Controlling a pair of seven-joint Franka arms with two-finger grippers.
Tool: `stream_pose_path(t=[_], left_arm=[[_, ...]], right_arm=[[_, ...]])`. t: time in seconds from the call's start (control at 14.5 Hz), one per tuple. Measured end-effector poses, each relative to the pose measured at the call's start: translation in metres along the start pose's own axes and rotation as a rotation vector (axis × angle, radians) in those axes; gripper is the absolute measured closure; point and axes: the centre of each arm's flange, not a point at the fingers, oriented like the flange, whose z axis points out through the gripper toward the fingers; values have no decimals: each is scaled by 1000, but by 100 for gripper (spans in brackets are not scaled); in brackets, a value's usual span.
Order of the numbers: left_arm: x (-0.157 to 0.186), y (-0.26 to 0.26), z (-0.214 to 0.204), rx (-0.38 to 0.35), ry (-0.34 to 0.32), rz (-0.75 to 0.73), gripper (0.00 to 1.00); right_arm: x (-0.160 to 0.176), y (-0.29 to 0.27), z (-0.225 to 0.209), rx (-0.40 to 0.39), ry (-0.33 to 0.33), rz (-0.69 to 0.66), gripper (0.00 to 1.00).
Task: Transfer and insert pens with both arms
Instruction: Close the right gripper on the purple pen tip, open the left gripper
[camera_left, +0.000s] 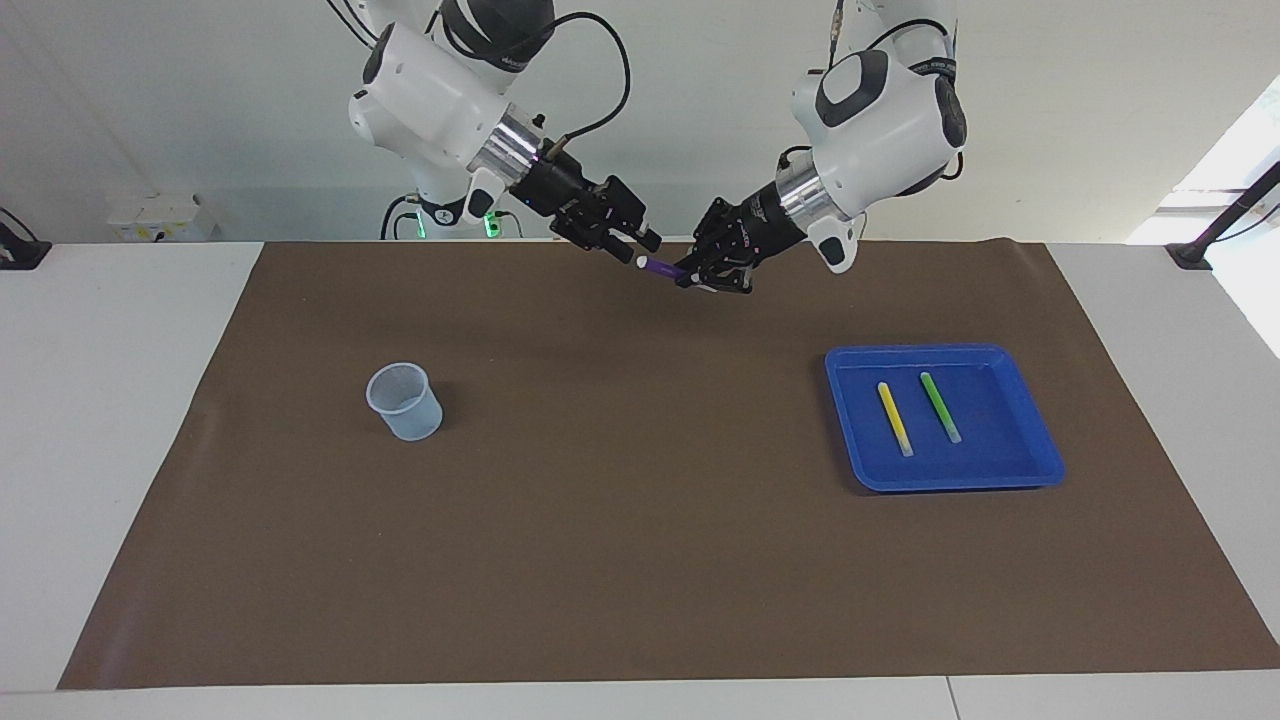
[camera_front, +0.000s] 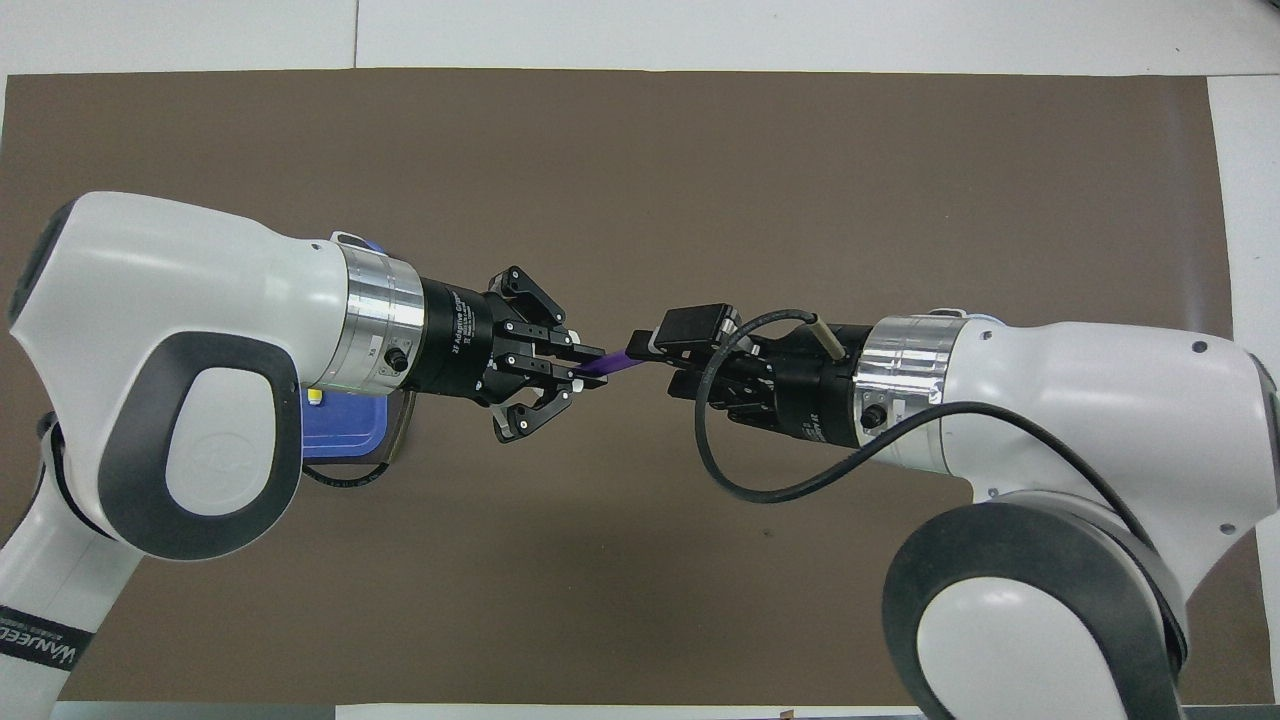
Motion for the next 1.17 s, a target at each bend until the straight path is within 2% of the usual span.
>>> stream_pose_path(t=[0.21, 0.34, 0.48, 1.1, 1.17], left_arm=[[0, -1, -1, -1, -1, -1, 83], [-1, -1, -1, -1, -4, -4, 83], [-1, 0, -1, -4, -9, -10, 83], [-1, 1, -3, -20, -17, -24, 83], [0, 1, -2, -18, -16, -25, 83]], right_arm=[[3, 2, 3, -4, 3, 5, 38], [5, 2, 2, 3, 18, 6, 50], [8, 1, 1, 12, 39, 7, 53], [7, 1, 4, 11, 40, 6, 58], [7, 0, 3, 13, 41, 5, 67]])
